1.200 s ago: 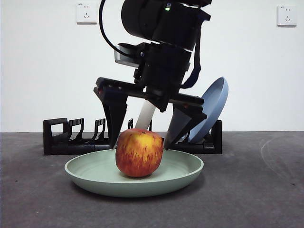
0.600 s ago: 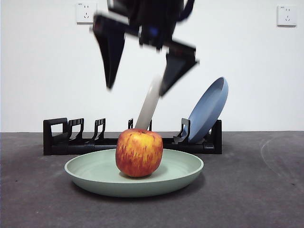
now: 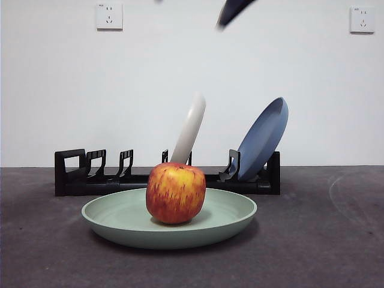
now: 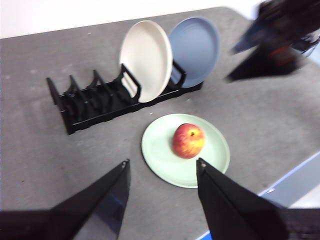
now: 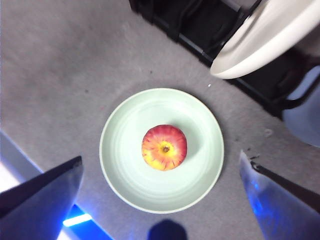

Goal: Take the green plate from the plate rack,put the plate on the table,take the apple from the table,put the apple in the plate

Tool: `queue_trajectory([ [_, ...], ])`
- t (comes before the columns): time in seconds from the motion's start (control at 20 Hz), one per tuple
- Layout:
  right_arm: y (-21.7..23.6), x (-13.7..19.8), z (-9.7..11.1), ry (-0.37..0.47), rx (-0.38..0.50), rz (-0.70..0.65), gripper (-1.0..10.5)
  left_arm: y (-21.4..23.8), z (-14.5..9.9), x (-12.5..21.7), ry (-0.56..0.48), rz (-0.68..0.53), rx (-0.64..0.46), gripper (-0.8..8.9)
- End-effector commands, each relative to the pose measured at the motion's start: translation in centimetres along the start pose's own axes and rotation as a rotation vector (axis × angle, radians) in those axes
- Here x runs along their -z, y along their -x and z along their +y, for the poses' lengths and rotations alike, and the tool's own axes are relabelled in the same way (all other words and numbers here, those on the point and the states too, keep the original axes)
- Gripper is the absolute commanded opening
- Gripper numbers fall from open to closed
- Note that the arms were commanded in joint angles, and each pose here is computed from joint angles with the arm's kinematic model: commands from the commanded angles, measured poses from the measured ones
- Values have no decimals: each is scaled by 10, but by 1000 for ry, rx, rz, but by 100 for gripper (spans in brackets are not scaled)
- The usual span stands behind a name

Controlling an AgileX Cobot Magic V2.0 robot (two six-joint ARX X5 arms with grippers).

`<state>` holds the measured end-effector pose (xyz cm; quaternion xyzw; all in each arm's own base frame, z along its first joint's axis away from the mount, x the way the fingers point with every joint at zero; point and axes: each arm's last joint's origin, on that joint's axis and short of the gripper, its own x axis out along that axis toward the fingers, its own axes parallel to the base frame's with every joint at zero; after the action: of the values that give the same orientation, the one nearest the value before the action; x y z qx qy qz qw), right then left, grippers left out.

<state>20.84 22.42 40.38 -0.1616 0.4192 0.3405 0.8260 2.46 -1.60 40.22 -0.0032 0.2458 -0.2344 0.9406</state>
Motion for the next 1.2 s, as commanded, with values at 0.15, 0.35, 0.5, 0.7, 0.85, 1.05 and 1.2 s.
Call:
queue_trajectory([
  [0.15,51,14,-1,10,-5,-107,620,-22,-11,-8,-52,54,-68,220],
  [0.35,81,29,-3,9,-3,-137,609,-41,-22,-16,-95,92,-77,219],
  [0.5,100,49,-4,9,-3,-137,589,-62,-35,-27,-140,87,-47,219],
  [0.7,92,85,-6,-15,-3,-97,589,-87,-51,-33,-171,114,37,219],
  [0.85,73,113,-7,-57,-14,-90,589,-108,-55,-20,-189,170,30,219],
  [1.05,52,133,-7,-87,-18,-70,588,-137,-57,11,-177,241,59,219],
  [1.2,47,134,-8,-88,-1,-68,284,-143,-61,17,-163,251,133,167],
])
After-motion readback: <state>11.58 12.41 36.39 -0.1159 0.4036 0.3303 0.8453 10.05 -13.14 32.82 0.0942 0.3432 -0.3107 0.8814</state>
